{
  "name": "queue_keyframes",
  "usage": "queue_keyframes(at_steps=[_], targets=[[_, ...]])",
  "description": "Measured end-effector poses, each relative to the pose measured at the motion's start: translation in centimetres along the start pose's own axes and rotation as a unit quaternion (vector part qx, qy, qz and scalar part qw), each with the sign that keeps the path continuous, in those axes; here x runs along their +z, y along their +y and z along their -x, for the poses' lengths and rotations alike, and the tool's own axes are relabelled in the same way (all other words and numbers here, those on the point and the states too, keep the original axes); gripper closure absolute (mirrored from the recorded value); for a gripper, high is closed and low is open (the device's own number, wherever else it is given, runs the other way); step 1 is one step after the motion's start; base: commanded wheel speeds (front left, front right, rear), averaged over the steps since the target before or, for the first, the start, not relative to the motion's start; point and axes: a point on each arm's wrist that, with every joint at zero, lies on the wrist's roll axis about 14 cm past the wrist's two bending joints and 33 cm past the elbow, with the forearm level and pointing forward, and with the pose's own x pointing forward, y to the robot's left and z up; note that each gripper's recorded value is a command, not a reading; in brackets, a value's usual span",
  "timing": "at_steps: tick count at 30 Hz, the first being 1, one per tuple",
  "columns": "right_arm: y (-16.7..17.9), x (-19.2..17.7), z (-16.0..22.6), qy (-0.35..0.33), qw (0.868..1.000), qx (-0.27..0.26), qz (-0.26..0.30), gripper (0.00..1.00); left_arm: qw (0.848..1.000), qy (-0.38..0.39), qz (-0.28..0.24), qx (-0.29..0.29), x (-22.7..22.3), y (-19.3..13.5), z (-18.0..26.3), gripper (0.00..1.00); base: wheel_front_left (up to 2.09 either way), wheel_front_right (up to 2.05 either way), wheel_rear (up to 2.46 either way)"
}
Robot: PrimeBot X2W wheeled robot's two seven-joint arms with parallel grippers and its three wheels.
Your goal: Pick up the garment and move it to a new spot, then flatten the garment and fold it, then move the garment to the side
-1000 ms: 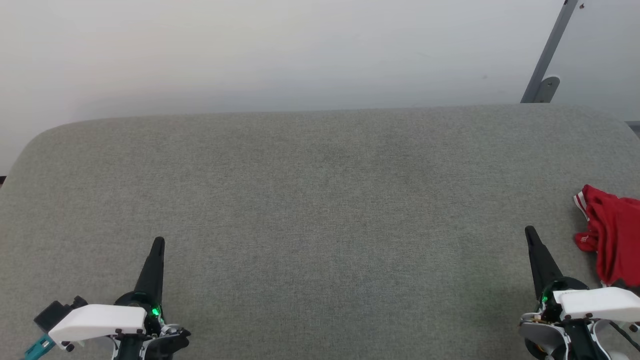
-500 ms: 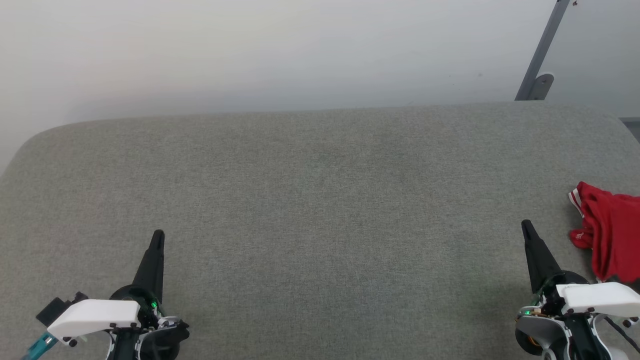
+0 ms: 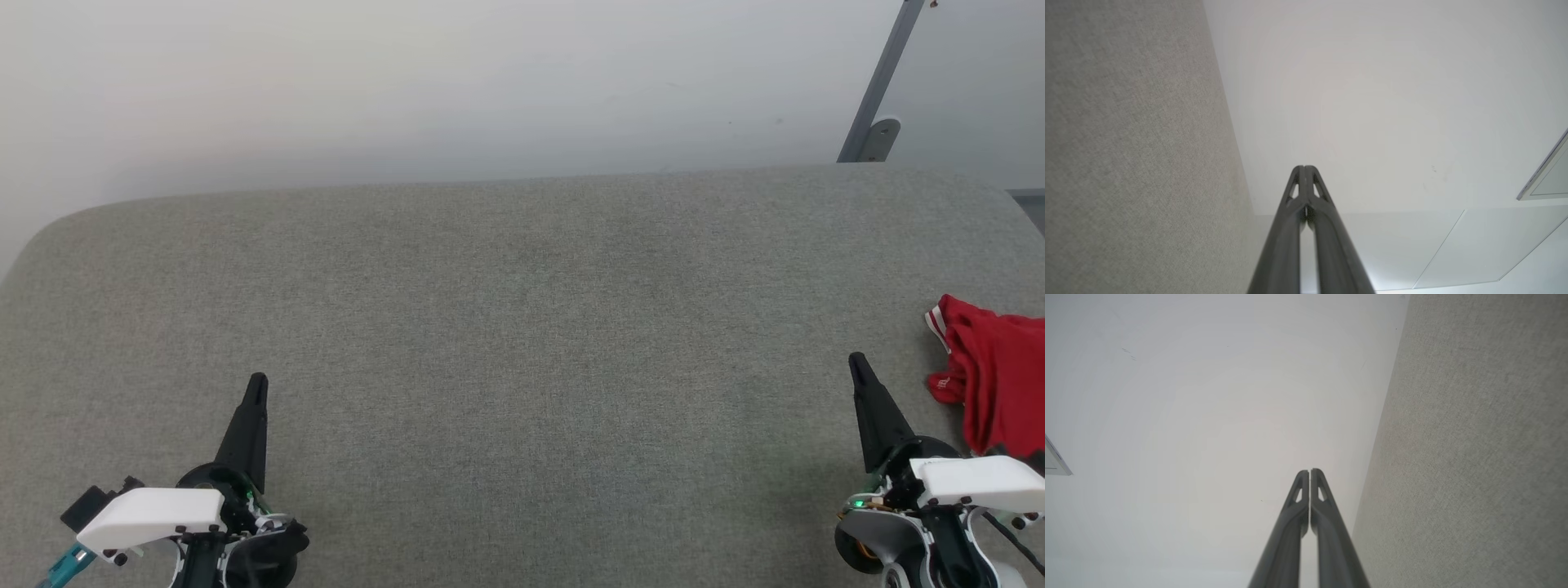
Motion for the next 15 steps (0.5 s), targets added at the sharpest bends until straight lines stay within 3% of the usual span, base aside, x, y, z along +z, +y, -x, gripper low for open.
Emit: queue_keyframes(at_steps=[15], targets=[[0.0,-0.01,0.0,0.0,1.0,0.0,0.0,1.0,1.0,0.0,0.001,0.0,0.03,-0.01,0.0,1.0,0.0,0.0,0.0]])
